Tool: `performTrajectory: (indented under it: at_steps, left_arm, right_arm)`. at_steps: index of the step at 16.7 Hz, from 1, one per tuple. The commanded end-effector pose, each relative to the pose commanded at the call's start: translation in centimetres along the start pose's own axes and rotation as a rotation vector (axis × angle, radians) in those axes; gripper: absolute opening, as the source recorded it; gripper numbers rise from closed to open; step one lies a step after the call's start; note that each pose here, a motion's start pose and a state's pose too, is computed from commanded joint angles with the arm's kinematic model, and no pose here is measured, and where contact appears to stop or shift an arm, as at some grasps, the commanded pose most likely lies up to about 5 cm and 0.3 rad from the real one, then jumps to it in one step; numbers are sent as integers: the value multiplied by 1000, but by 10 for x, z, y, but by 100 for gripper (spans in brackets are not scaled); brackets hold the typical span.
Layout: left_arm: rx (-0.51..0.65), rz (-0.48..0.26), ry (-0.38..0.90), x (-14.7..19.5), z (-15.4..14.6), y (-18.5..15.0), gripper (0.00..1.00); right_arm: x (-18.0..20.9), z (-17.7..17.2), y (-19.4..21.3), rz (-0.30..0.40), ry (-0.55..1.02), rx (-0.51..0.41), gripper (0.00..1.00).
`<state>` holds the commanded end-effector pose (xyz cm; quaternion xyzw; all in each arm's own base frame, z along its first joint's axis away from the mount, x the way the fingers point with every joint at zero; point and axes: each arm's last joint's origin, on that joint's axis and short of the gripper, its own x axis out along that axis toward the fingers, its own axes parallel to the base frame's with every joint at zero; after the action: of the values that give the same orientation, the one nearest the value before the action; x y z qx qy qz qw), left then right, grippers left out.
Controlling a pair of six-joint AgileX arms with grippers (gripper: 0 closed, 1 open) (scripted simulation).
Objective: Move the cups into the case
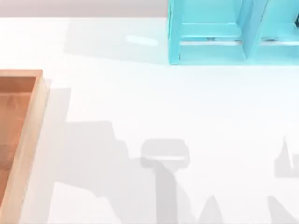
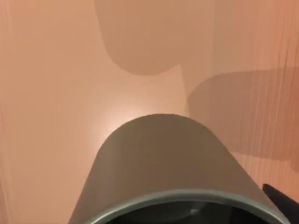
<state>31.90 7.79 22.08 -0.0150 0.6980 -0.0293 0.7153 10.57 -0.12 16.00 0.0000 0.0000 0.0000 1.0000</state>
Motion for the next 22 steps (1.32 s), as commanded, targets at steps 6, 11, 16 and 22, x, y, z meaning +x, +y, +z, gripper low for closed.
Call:
performTrajectory:
  at_steps: [6, 11, 16, 22]
  left_arm:
    - [0, -1, 2, 4, 0, 1, 8]
    - [0, -1, 2, 4, 0, 1, 45]
    - [0, -1, 2, 4, 0, 1, 83]
    - [0, -1, 2, 4, 0, 1, 100]
  right_arm:
    - [0, 0, 0, 0, 0, 0, 100]
    - [0, 0, 0, 0, 0, 0, 100]
    - [0, 0, 0, 0, 0, 0, 100]
    - [0, 0, 0, 0, 0, 0, 100]
